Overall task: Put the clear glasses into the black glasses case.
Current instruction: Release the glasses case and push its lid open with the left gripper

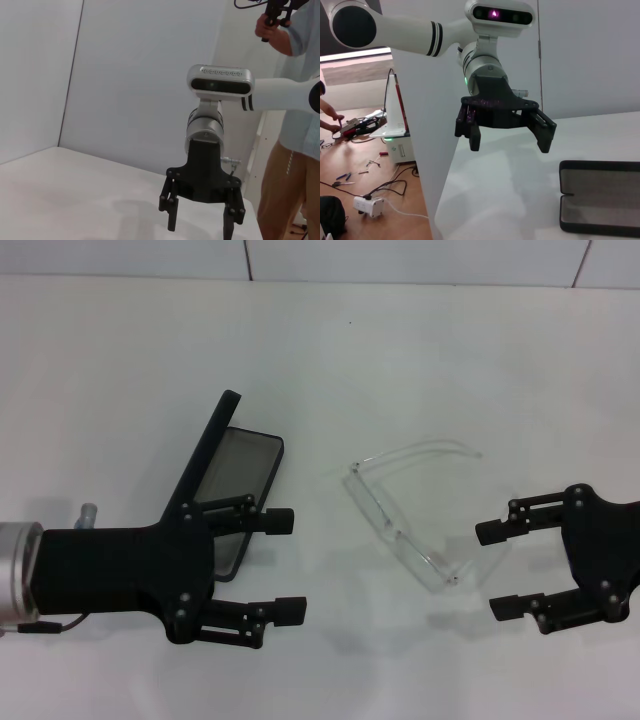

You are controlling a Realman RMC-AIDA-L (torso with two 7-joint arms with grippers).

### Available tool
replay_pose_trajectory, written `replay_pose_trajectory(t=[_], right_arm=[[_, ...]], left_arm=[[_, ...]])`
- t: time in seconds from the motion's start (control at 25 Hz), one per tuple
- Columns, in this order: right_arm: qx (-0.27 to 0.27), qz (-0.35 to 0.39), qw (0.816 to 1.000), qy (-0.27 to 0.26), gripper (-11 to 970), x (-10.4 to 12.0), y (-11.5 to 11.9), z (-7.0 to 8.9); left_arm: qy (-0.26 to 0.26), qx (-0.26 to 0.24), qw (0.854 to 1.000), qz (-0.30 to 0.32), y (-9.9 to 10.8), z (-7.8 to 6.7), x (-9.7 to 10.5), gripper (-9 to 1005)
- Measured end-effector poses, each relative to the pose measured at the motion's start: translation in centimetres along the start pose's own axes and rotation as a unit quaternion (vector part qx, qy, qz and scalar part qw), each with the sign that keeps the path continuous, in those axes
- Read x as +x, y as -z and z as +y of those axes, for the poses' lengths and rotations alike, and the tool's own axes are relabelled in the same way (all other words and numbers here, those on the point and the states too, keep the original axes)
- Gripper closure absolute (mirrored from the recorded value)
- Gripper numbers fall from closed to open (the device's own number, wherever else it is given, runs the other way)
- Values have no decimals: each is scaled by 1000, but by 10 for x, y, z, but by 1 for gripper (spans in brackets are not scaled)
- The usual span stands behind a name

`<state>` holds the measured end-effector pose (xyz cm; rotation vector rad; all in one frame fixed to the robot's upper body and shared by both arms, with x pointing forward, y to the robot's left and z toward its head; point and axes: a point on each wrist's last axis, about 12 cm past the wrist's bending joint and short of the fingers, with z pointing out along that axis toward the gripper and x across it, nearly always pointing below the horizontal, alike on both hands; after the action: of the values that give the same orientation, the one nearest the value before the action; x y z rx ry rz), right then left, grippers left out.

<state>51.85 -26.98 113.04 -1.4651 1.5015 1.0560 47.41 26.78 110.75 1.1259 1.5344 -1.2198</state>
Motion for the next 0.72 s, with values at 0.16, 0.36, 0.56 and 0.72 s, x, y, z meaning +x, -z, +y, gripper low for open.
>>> replay_pose_trajectory(t=[0.16, 0.36, 0.56, 0.72], right_arm=[[0, -1, 1000, -2, 271, 1, -1, 0], [3, -3, 1000, -5, 271, 2, -3, 0], [6, -7, 1000, -8, 271, 4, -3, 2], [21, -29, 999, -18, 271, 7, -6, 6]], left_arm=[[0, 0, 1000, -2, 0, 0, 0, 102], [0, 3, 1000, -4, -3, 0, -1, 103], [12, -18, 1000, -22, 1, 5, -10, 103], [71, -57, 996, -22, 9, 20, -40, 102]])
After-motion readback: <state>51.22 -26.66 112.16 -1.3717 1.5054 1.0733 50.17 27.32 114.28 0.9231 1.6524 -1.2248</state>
